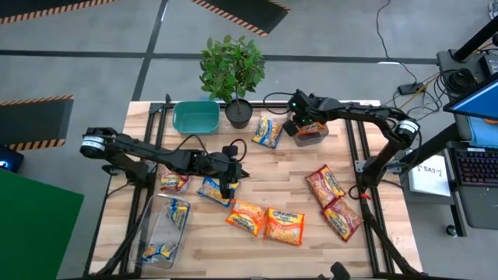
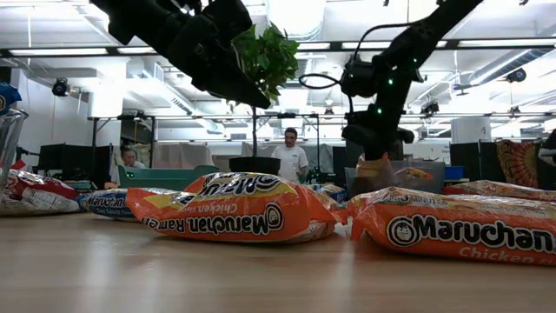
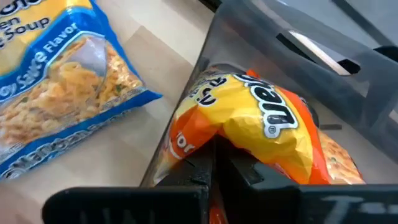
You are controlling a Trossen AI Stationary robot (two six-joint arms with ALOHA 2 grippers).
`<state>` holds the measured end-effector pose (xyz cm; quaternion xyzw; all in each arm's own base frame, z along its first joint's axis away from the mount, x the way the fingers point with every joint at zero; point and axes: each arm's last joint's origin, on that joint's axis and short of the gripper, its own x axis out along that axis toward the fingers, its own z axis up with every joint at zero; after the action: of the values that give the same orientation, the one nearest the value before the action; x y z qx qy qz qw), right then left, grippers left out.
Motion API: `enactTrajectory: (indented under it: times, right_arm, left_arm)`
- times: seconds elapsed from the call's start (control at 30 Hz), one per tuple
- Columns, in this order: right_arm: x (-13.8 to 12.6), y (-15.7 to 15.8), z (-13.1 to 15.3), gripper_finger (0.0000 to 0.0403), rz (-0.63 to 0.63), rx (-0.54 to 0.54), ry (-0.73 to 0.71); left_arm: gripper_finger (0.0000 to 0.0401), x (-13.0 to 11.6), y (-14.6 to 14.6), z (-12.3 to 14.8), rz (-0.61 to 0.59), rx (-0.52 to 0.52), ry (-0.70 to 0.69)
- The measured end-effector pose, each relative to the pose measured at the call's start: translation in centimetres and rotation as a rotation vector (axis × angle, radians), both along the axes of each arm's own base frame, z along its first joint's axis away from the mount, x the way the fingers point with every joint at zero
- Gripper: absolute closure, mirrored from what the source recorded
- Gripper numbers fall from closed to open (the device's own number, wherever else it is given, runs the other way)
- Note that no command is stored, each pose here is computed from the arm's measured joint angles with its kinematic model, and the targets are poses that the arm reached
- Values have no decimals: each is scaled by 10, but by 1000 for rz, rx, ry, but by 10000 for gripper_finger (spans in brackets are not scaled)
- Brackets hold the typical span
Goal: Sort Maruchan noodles
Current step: Put the orange noodle pack into the black bin
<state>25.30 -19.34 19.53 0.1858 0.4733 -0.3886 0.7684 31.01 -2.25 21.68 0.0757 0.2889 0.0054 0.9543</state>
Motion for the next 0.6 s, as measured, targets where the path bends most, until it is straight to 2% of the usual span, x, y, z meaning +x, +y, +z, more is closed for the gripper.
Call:
enactTrajectory:
  times: [0.27, 0.6]
  right_arm:
    - [-1, 2, -9, 390, 14, -29, -29]
    - [4, -2, 32, 390, 8, -34, -21]
  left_arm:
    - [400, 0, 0, 0, 0, -1, -1]
    - [400, 0, 0, 0, 2, -4, -1]
